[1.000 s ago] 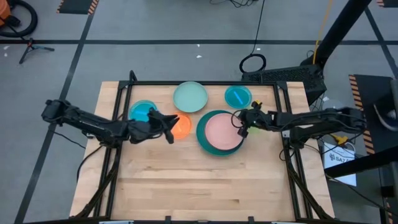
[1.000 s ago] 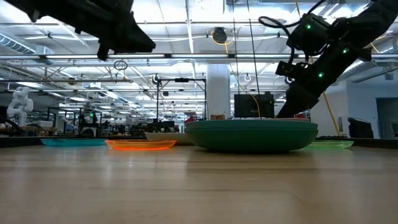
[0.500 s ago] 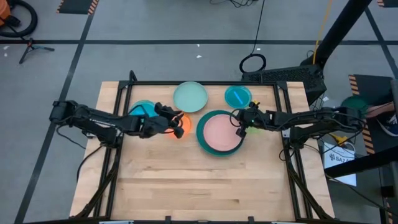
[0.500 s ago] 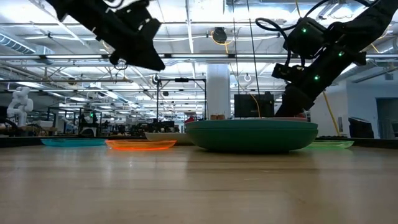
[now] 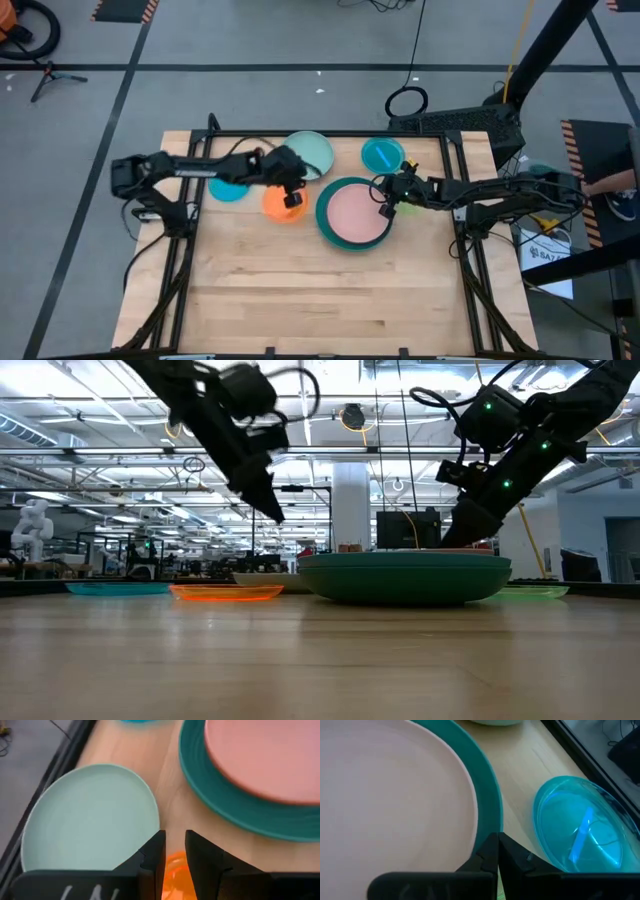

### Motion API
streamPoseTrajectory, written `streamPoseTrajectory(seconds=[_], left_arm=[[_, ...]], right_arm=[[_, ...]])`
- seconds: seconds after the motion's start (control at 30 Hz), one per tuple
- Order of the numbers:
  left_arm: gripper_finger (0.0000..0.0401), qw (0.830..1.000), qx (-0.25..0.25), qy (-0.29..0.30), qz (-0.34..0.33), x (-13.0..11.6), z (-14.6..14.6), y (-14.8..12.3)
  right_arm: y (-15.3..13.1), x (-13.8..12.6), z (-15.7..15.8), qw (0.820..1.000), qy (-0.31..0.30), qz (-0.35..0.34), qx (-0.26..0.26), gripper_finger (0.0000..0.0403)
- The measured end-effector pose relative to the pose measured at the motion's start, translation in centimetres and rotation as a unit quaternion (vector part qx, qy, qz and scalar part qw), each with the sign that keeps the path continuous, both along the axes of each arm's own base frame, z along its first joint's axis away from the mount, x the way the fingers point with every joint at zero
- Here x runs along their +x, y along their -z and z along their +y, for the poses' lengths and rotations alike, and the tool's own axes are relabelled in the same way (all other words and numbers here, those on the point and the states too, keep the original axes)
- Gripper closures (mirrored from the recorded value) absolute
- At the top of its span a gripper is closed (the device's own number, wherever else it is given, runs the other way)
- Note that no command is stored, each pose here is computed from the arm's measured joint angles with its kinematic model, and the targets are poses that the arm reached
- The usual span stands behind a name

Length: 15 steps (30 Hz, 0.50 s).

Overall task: Stack plastic plates
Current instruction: Stack the light blue plate on top of the pink plate

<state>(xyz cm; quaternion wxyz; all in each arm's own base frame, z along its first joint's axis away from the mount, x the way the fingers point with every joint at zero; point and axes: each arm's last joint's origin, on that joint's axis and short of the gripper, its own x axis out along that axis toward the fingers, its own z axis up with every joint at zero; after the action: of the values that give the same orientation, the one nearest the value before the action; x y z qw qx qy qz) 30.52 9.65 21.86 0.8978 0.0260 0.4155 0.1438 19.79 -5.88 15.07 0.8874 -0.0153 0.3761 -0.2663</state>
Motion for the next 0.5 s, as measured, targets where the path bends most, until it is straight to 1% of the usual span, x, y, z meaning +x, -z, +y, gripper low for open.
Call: streamPoseTrajectory(seconds=[0.03,0.13,0.23,0.37,0.5], left_arm=[[0.0320,1.000,-0.001,0.010,0.009,0.3,0.7,0.3],[0.0320,0.999,-0.024,0.021,0.022,1.0,2.6,1.5],[0.0320,0.998,-0.042,0.013,0.047,1.4,4.0,3.1],[0.0319,0.996,-0.055,-0.002,0.068,1.9,5.3,4.8],[0.0303,0.995,-0.059,-0.006,0.079,2.0,5.8,5.4]], right_arm=[[0.0,0.0,0.0,1.000,0.000,0.002,0.000,0.0403],[0.1,-0.1,0.0,1.000,0.000,0.004,0.001,0.0403],[0.1,-0.1,0.0,1.000,0.000,0.006,0.002,0.0403],[0.1,-0.1,0.0,1.000,-0.001,0.006,0.001,0.0403],[0.1,-0.1,0.0,1.000,-0.002,0.006,0.001,0.0403]])
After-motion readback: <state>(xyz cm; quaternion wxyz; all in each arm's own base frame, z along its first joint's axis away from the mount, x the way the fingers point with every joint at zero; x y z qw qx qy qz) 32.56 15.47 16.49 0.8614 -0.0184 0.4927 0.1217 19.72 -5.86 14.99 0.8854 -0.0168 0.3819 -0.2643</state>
